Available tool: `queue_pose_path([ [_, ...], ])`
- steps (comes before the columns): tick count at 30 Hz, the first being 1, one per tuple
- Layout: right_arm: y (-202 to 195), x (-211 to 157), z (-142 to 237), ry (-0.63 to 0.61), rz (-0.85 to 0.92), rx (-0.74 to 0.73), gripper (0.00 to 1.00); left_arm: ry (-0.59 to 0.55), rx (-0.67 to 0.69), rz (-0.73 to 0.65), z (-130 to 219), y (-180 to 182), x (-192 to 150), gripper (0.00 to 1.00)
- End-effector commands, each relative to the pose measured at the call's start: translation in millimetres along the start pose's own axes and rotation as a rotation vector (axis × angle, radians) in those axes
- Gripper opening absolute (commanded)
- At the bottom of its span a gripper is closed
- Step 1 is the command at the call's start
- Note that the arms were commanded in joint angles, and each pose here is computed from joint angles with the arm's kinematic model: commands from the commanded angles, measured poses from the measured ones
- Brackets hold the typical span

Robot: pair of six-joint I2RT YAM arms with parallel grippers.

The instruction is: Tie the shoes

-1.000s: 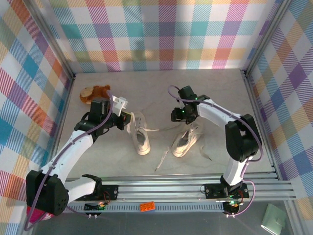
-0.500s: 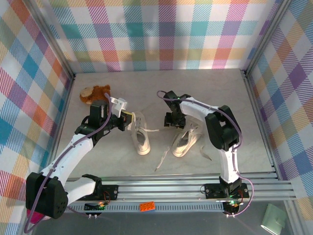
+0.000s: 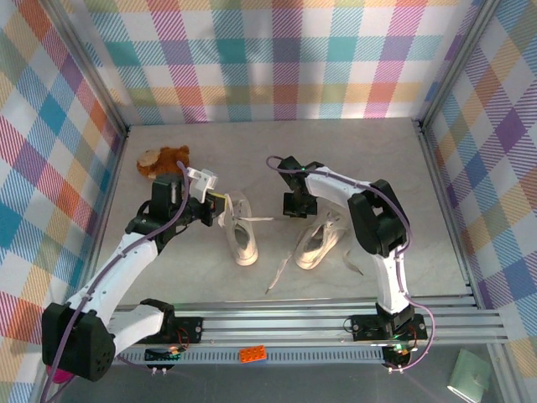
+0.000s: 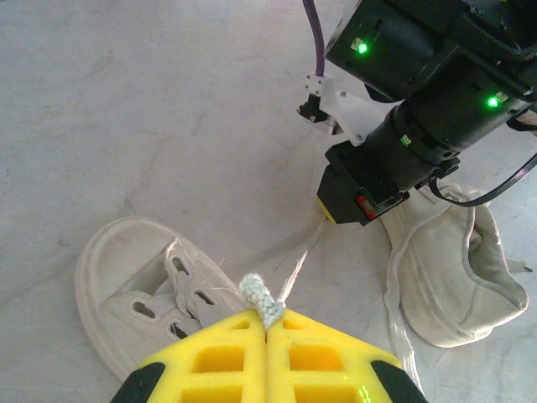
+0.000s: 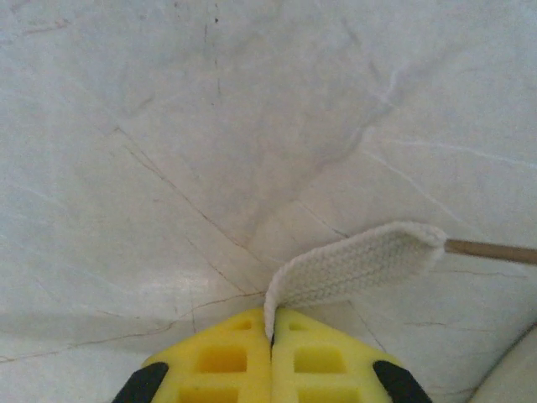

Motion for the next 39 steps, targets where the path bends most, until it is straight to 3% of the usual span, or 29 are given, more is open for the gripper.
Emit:
queue_pose_path([
  [1,17.1,18.3,31.6,-0.146,0.077,0.107,0.0,-0.027,0.021,-0.006,11.6,-4.4,-0.9,0.0],
  [5,37.6,42.6,80.4,-0.281,0.155,0.186,0.0,-0.043,0.041,0.03,18.1,-5.7,-9.4,0.0],
  [10,90.2,60.9,122.2,-0.352,0.291,0.321,0.0,-0.04,0.033,0.046,18.8,-12.5,-20.8,0.0],
  [17,206.5,26.7,149.7,-0.288,0.55,0.667,0.0,-0.041,0.034,0.032,13.5,-23.5,-31.8,0.0],
  [21,245.5,1.4,150.0,-0.187,0.627,0.896,0.0,-0.032,0.036,0.035,11.4,-24.3,-38.6,0.0],
  [22,248.1,-0.5,150.7,-0.171,0.63,0.923,0.05,-0.03,0.035,0.035,10.9,-24.4,-38.5,0.0],
  [26,236.0,4.8,158.5,-0.232,0.65,0.845,0.39,-0.03,0.053,0.043,10.8,-22.2,-38.1,0.0],
  [28,223.0,12.3,170.5,-0.284,0.652,0.81,0.5,-0.042,0.061,0.044,11.7,-21.5,-36.2,0.0],
  [34,155.9,40.6,200.4,-0.447,0.573,0.834,0.57,-0.083,0.06,0.043,11.5,-20.5,-25.3,0.0],
  [39,104.3,22.1,185.0,-0.608,0.663,0.846,0.61,-0.083,0.037,0.057,7.1,-18.6,-20.3,0.0],
])
Point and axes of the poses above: each hand's point on the last joint's axis, 136 mm out from that joint toward the fingers, its own z axis back along the fingers, its own y axis along the line the jaws close on, x = y × z, the point moved 5 cm from there along z, back along the fingers, and after that the axes turned 3 degrees about -z, right-handed, at the moved point
